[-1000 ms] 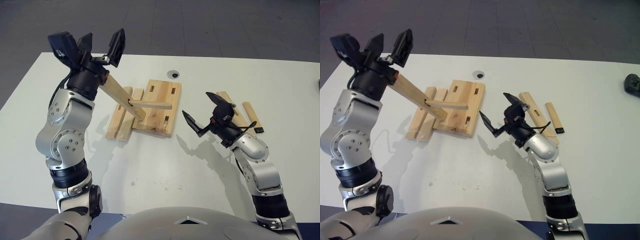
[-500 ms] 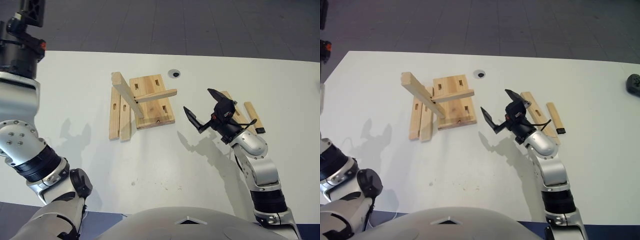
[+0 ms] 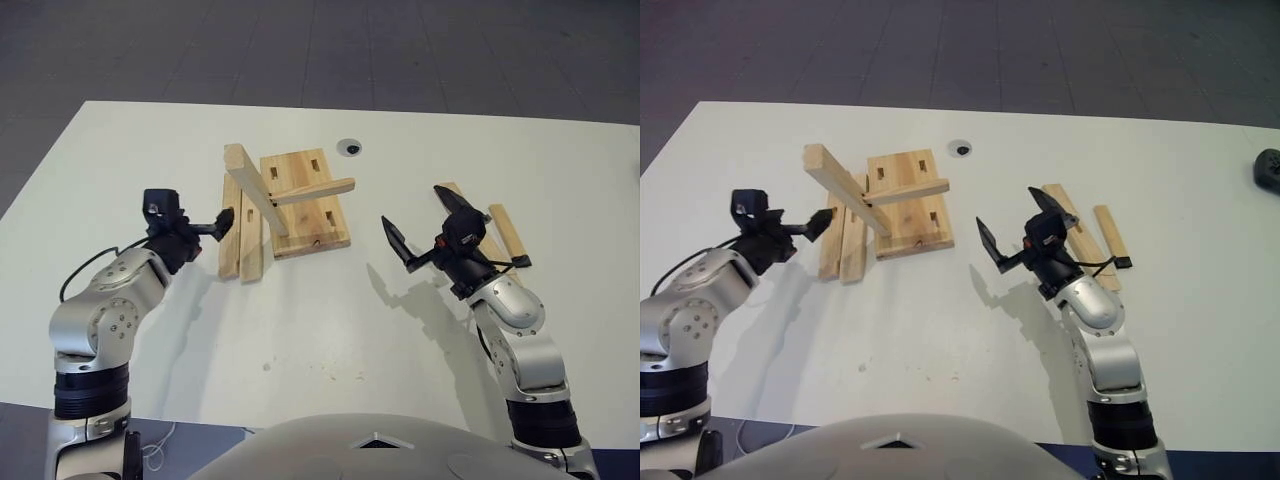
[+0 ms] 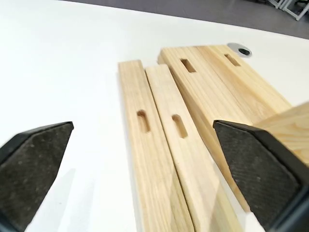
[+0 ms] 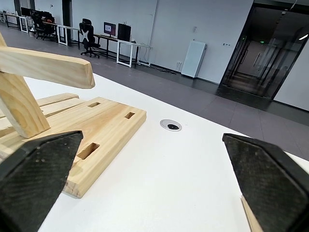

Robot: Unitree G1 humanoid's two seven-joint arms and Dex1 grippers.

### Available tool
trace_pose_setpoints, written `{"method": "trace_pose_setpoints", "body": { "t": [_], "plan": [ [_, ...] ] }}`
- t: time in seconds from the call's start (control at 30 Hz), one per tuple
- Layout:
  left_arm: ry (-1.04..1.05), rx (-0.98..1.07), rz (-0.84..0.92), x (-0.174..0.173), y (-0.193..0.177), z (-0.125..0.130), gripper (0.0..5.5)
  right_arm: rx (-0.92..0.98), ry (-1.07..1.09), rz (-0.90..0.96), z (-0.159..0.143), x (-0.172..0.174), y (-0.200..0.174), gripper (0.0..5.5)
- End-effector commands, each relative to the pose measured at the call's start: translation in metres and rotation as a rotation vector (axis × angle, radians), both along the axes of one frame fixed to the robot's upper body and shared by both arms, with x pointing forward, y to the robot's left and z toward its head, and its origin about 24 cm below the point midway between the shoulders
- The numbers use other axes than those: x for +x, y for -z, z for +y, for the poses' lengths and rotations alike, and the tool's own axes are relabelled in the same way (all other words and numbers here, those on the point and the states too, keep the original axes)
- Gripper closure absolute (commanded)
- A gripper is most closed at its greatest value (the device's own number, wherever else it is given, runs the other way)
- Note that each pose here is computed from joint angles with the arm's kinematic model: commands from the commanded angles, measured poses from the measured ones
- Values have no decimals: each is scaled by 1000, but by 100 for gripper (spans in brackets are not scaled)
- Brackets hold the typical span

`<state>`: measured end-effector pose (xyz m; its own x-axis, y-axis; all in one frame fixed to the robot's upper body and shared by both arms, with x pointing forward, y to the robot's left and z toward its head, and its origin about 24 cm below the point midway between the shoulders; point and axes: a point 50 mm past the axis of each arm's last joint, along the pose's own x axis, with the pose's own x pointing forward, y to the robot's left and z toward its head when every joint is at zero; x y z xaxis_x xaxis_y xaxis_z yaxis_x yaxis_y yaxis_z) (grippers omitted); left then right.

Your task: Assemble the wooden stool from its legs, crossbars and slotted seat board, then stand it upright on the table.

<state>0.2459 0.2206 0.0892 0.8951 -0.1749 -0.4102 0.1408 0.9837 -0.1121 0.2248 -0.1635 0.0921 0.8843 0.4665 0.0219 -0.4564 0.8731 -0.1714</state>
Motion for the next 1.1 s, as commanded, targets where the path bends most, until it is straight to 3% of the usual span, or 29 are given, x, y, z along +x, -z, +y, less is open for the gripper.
{"method": "trace_pose_setpoints", "body": {
  "t": [0.03,0.3,0.53,0.9,1.1],
  "plan": [
    [37,37,30,1,12,-8,11,-11,10,-2,-1,-3,-2,10],
    [-97,29,9,6,19,16,11,-7,13,3,-1,-5,-2,10],
    [-5,90,78,-1,34,7,11,-2,9,-8,0,-2,-6,10],
    [-82,168,161,-10,55,34,11,-6,5,-14,-1,-2,-8,10],
    [5,180,168,-12,53,26,11,-3,-6,-11,2,-1,-7,10]
  ]
}}
